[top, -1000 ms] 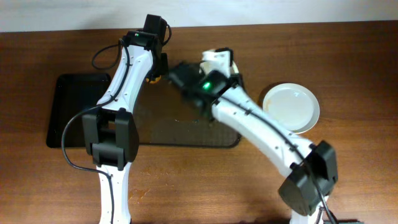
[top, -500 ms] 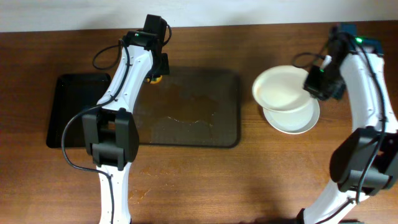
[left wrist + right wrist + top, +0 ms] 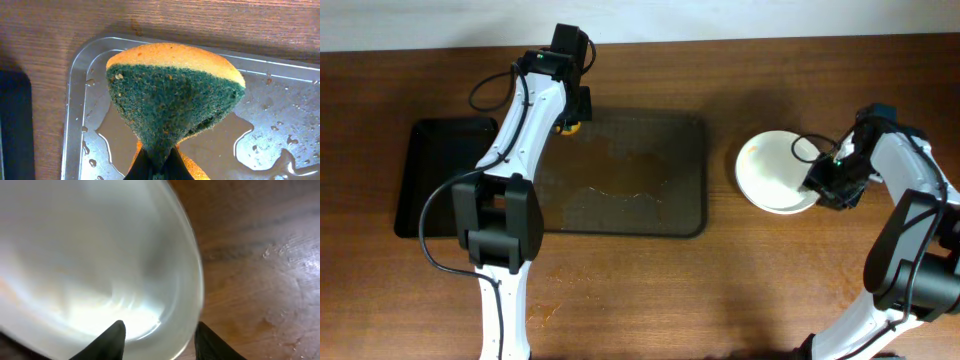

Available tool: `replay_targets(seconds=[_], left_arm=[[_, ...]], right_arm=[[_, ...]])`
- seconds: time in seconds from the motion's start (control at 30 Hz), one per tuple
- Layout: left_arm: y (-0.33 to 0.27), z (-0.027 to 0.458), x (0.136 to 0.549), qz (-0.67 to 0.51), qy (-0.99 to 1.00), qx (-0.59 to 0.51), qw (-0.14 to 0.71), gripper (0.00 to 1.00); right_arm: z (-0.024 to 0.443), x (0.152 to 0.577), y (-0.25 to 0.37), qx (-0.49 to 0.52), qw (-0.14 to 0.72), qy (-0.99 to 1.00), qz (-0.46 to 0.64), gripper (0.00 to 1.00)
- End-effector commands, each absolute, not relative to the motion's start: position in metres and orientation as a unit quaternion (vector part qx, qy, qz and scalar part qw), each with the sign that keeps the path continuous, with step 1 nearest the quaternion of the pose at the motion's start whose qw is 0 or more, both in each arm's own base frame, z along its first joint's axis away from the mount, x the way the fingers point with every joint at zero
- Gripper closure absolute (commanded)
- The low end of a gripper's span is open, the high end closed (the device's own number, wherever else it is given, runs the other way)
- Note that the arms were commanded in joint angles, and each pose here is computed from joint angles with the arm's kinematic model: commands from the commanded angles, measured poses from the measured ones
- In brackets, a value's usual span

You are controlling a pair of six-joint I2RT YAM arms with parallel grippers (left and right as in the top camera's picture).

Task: Clean dirty plates on tray and stack at the side
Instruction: 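Set the plate onto the stacked plates and release, then place the sponge into the black tray with the left gripper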

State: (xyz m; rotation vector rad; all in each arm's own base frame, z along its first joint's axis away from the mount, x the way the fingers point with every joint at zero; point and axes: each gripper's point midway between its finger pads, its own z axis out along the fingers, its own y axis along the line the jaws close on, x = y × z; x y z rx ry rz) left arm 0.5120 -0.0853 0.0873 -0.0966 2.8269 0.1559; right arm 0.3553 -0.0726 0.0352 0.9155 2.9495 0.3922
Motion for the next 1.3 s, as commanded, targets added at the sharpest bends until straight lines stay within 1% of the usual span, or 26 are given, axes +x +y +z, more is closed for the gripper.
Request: replay_targets(seconds=[0.0,0.03,0.07,0.13,0.2,0.27,0.4,0.47,0.53,0.57,0.6,0.63,0.7,0.83,0.9,0.93,0.97,1.0,1.07,1.1,1.27], left_arm=[[-0.074,0.115,0.512,0.054,0.983,-0.016,0.175,0.99],[-0.068,0.121,0.512,0.054,0.982,-0.021,0.178,0.99],[-0.063,0.125,0.511,0.056,0.982,-0.015,0.178,0.99],[-0.051,0.128,0.508,0.062,0.983,-0.008,0.173,0.99],[-0.041,0.127,0.508,0.063,0.983,-0.016,0.169,1.0],[-0.032,0.126,0.509,0.048,0.984,-0.028,0.167,0.99],[-0.018,0.126,0.509,0.05,0.985,-0.028,0.164,1.0],[-0.018,0.125,0.506,0.054,0.986,-0.012,0.156,1.0],[-0.009,0.123,0.49,0.06,0.99,-0.016,0.125,0.99],[0.002,0.126,0.481,0.062,0.991,-0.032,0.112,0.99],[0.02,0.134,0.47,0.069,0.99,-0.073,0.101,0.99],[0.042,0.144,0.46,0.069,0.986,-0.114,0.099,0.99],[0.079,0.154,0.447,0.072,0.98,-0.161,0.093,0.99],[0.124,0.137,0.42,0.077,0.973,-0.211,0.045,0.99],[0.129,0.125,0.412,0.077,0.973,-0.218,0.028,0.99],[0.129,0.12,0.41,0.077,0.973,-0.218,0.021,0.97],[0.128,0.115,0.407,0.077,0.973,-0.217,0.015,0.81],[0.128,0.112,0.405,0.077,0.973,-0.217,0.011,0.43],[0.127,0.111,0.405,0.077,0.973,-0.217,0.01,0.13],[0.128,0.111,0.406,0.077,0.973,-0.217,0.012,0.08],[0.115,0.112,0.421,0.073,0.977,-0.198,0.034,0.08]], right_arm=[[0.092,0.401,-0.039,0.225,0.09,0.956,0.164,0.42],[0.105,0.411,-0.026,0.205,0.103,0.959,0.164,0.31],[0.115,0.418,-0.013,0.186,0.112,0.962,0.167,0.29],[0.125,0.427,0.028,0.141,0.122,0.966,0.179,0.29],[0.125,0.427,0.07,0.102,0.121,0.97,0.183,0.29],[0.123,0.424,0.102,0.077,0.122,0.976,0.164,0.26],[0.117,0.409,0.152,0.02,0.111,0.981,0.159,0.26],[0.114,0.407,0.164,0.006,0.111,0.982,0.156,0.26],[0.115,0.408,0.166,-0.005,0.115,0.981,0.156,0.25],[0.115,0.408,0.165,-0.007,0.115,0.981,0.156,0.25],[0.115,0.408,0.165,-0.007,0.116,0.981,0.156,0.25],[0.115,0.409,0.165,-0.007,0.118,0.981,0.157,0.25],[0.116,0.412,0.166,-0.008,0.124,0.98,0.159,0.24],[0.116,0.412,0.166,-0.008,0.124,0.979,0.159,0.24],[0.116,0.411,0.166,-0.008,0.122,0.98,0.158,0.23],[0.116,0.411,0.166,-0.008,0.122,0.98,0.158,0.24],[0.116,0.411,0.166,-0.008,0.123,0.98,0.158,0.24],[0.116,0.411,0.166,-0.008,0.122,0.98,0.158,0.23],[0.116,0.411,0.166,-0.008,0.122,0.98,0.158,0.23],[0.116,0.411,0.166,-0.008,0.122,0.98,0.158,0.23],[0.115,0.409,0.166,-0.008,0.118,0.981,0.157,0.24]])
